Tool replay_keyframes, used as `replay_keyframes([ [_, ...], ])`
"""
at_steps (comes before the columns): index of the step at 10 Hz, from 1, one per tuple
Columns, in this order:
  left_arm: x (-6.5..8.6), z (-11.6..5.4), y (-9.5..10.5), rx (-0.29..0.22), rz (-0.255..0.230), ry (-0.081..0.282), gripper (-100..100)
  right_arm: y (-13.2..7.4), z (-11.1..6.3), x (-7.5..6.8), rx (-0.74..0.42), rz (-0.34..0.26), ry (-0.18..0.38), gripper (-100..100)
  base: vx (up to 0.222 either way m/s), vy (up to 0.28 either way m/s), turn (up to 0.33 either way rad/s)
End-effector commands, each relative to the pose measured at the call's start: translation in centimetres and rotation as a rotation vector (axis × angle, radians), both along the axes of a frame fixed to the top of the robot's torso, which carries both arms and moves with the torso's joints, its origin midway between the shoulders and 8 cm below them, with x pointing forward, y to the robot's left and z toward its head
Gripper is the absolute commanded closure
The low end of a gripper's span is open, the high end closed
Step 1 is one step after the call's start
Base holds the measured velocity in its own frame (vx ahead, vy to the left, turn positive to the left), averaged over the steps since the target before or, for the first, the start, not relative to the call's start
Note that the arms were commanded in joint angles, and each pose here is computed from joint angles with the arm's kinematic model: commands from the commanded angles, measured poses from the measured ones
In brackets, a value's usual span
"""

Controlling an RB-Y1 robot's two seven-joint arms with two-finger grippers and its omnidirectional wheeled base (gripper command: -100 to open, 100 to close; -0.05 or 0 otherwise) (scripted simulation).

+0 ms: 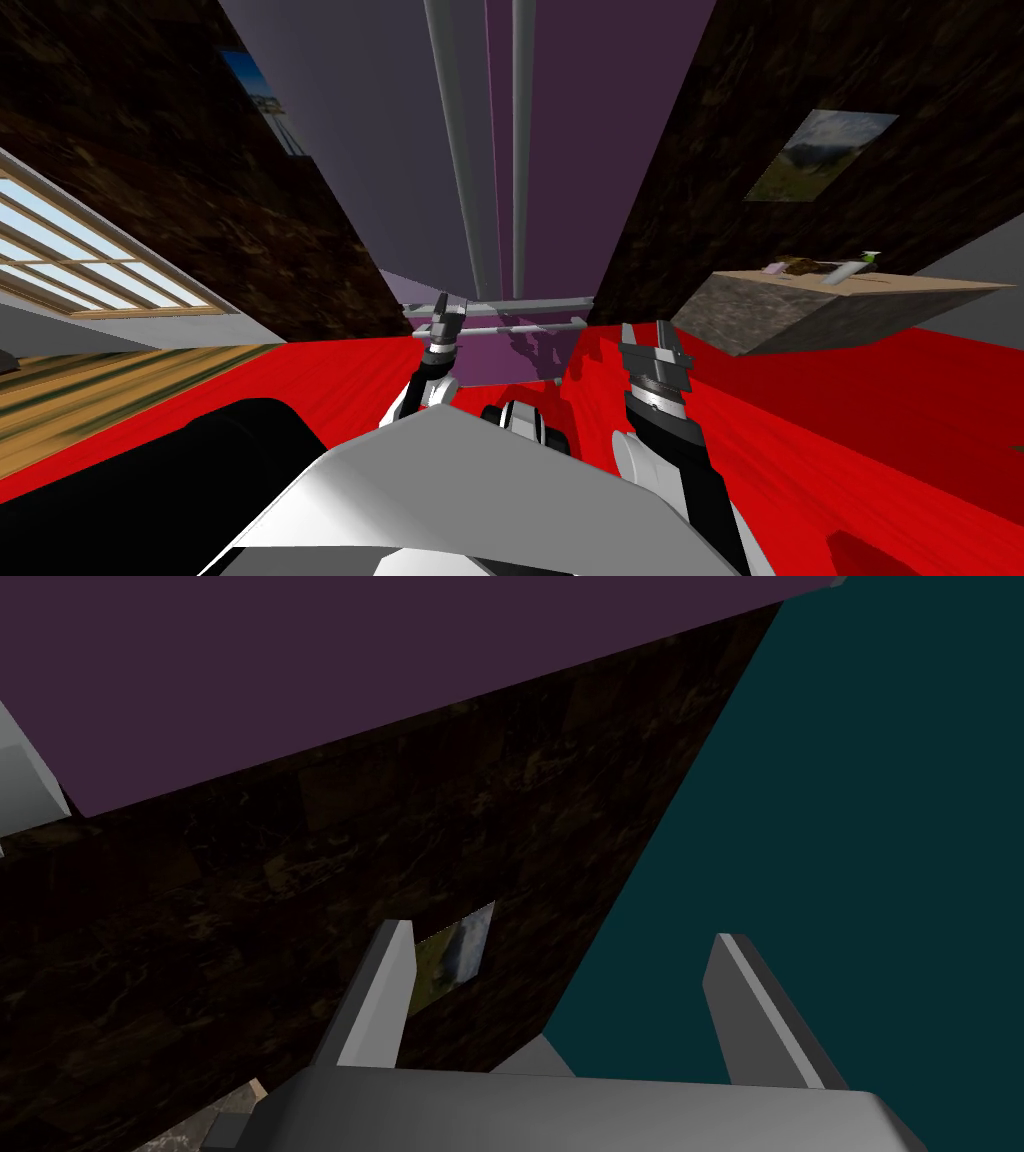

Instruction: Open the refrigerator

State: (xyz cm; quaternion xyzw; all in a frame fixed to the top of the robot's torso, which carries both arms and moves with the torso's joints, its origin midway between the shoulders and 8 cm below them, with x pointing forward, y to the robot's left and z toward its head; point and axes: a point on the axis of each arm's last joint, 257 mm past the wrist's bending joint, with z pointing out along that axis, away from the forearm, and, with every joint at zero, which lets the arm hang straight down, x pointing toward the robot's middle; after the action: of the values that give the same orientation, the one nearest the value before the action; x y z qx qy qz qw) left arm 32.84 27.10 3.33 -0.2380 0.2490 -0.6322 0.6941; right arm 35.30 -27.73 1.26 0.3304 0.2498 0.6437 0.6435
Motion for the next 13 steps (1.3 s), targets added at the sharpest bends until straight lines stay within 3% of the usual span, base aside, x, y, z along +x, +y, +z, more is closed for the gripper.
replay_keyframes([
  [1,-0.3,-0.8,0.6,-0.03,-0.014,-0.02,-100,0.0,0.0,0.0,0.0,0.0,0.0,0,0.083,-0.104,0.022],
  [13,-2.0,-3.9,3.3,-0.108,-0.068,-0.089,-100,0.0,0.0,0.0,0.0,0.0,0.0,0,0.074,-0.102,0.025],
])
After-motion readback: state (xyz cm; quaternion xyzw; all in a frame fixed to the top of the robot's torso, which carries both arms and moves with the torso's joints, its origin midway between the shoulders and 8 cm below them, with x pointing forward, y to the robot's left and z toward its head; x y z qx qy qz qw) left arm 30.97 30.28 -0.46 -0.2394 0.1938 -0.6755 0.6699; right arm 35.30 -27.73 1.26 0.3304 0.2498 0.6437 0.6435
